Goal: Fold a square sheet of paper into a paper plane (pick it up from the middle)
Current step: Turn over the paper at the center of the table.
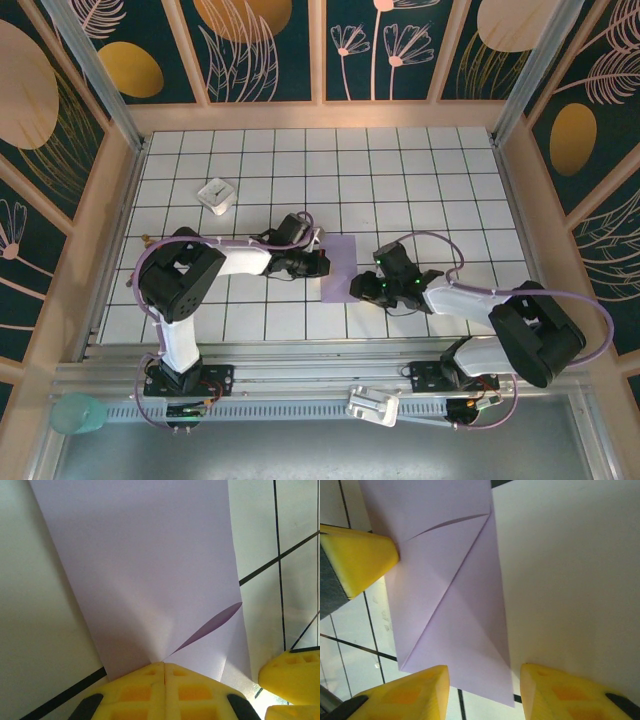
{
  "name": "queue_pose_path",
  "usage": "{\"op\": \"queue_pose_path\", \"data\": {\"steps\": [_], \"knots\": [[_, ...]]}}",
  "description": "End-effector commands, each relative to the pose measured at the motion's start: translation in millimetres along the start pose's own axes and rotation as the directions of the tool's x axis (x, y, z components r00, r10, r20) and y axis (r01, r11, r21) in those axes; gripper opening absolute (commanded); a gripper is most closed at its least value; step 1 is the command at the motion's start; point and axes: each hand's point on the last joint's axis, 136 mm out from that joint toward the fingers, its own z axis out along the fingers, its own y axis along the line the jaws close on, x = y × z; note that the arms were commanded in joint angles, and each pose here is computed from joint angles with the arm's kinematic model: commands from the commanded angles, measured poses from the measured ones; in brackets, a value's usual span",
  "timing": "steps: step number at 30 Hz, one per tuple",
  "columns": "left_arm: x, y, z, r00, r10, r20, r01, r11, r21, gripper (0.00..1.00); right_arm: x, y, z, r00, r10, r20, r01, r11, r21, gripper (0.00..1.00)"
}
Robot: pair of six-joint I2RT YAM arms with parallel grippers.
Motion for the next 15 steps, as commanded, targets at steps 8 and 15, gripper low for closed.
{"op": "queue_pose_path", "data": {"steps": [8,15], "knots": [[27.0,28.3,7.3,0.997,-0.024,-0.072,0.019,0.997,-0.074,0.0,3.9,14.1,9.0,1.0,0.003,-0.015,-0.004,0.998,-0.06,0.39],[27.9,29.5,7.2,0.997,-0.026,-0.075,0.02,0.997,-0.078,0.0,-0.4,20.5,5.2,1.0,-0.003,0.027,0.006,0.993,-0.117,0.4]]}}
